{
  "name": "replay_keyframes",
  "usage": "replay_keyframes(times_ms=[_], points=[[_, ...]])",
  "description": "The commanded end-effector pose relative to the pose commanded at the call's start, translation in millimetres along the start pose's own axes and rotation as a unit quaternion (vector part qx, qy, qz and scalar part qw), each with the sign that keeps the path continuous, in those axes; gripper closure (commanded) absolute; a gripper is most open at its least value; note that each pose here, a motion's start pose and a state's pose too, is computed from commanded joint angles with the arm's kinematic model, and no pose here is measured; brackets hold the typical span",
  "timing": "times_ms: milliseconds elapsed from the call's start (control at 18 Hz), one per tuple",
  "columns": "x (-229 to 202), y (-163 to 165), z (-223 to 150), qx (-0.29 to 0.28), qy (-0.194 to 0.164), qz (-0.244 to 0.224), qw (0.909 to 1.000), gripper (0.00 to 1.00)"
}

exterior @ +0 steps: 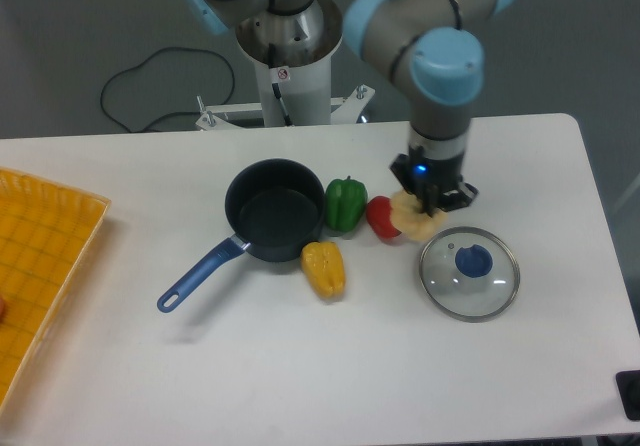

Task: Place the round bread in the pot
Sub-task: 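Carry the held round bread from the glass lid over the blue saucepan, then lower the bread into the saucepan and open the gripper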

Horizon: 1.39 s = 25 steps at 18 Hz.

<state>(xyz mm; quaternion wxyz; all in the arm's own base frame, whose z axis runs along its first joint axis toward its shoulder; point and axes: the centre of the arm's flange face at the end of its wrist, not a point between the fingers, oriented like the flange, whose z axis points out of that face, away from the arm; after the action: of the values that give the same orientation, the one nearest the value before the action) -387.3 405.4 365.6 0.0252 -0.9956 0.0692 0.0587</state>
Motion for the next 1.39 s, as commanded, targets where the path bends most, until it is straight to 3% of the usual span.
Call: replay_keyframes(times_ms=[278,500,944,1056,1167,1222,1389], points=[[77.2,-56.3,-1.5,0.004,0.004,0.011,0.9999,1.00],[124.2,-76.3,0.2,-0.011,0.000,0.035,0.9993,1.00],[170.0,-46.9,44.4,-0.046,0.004,0.040,0.9981,0.99],[174.1,-50.0,45.5,-0.046,0.005,0.044,0.9979,0.92],[174.0,-51.1,46.1,-0.046,0.005,0.045,0.9979,0.74],[171.9,-53.1,45.2,-0.045,0.005,0.045,0.9980,0.59],[167.4,-57.1,47.8,-0.046,0.006,0.045,0.9979,0.42]])
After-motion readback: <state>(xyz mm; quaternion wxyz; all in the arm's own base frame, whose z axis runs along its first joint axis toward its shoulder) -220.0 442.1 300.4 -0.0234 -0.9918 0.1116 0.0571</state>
